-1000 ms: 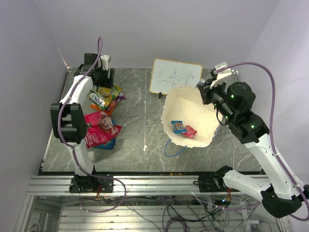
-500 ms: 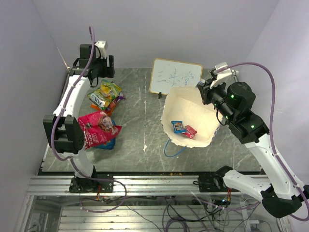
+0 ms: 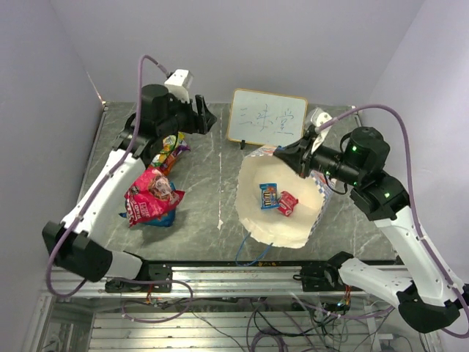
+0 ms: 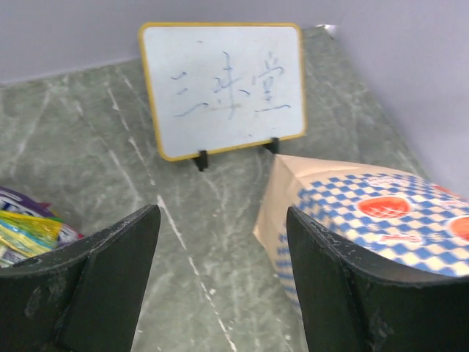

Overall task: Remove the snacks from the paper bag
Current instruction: Take out the snack from the paper bag.

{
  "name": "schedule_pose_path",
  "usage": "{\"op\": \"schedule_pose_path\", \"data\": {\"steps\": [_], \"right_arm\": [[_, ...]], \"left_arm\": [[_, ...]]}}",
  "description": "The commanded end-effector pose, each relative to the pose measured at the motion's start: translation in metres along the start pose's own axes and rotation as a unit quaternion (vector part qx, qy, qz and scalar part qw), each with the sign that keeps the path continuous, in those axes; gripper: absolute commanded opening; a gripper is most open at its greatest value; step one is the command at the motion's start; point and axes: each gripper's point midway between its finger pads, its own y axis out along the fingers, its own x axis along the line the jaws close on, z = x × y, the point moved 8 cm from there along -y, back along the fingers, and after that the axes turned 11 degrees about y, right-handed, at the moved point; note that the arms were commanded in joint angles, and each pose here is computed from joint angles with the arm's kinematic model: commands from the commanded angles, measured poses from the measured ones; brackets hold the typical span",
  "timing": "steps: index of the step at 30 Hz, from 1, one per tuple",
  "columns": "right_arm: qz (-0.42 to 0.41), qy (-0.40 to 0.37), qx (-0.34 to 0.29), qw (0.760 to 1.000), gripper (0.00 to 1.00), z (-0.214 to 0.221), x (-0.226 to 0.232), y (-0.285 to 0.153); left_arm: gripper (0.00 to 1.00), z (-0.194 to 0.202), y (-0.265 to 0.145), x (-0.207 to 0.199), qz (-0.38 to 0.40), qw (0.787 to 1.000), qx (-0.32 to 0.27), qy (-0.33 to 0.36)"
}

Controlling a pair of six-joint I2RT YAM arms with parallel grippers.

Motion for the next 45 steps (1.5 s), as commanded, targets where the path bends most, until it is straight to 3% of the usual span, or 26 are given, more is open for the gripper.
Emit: {"op": "schedule_pose_path", "data": {"steps": [1, 6, 13, 20, 26, 30, 35, 41, 45], "right_arm": [[-0.166, 0.087, 0.027, 0.982, 0.00, 0.026, 0.037, -0.002], [-0.162, 0.131, 0.002, 0.978, 0.00, 0.044, 0.041, -0.006], [-0.087, 0.137, -0.010, 0.987, 0.00, 0.042, 0.030, -0.009], [-0.074, 0.130, -0.014, 0.989, 0.00, 0.040, 0.026, -0.006], [-0.059, 0.129, -0.025, 0.990, 0.00, 0.034, 0.023, -0.005], [-0.051, 0.125, -0.026, 0.991, 0.00, 0.030, 0.021, -0.005], [-0.044, 0.122, -0.022, 0.991, 0.00, 0.030, 0.020, -0.005], [-0.039, 0.115, -0.014, 0.992, 0.00, 0.029, 0.018, -0.004], [-0.034, 0.110, -0.015, 0.993, 0.00, 0.028, 0.017, -0.005]], "left_arm": [[0.80, 0.004, -0.029, -0.031, 0.053, 0.997, -0.026, -0.047], [0.78, 0.032, -0.072, -0.060, 0.079, 0.995, -0.017, -0.065], [0.75, 0.064, -0.123, -0.099, 0.123, 0.989, -0.018, -0.082], [0.76, 0.086, -0.135, -0.155, 0.183, 0.983, 0.002, -0.011], [0.71, 0.115, -0.116, -0.233, 0.210, 0.964, 0.010, 0.166], [0.63, 0.132, -0.083, -0.252, 0.182, 0.955, 0.013, 0.234], [0.35, 0.150, -0.051, -0.261, 0.154, 0.946, -0.016, 0.286], [0.46, 0.182, -0.017, -0.279, 0.198, 0.930, 0.007, 0.309], [0.55, 0.207, 0.006, -0.276, 0.178, 0.923, 0.036, 0.340]]}}
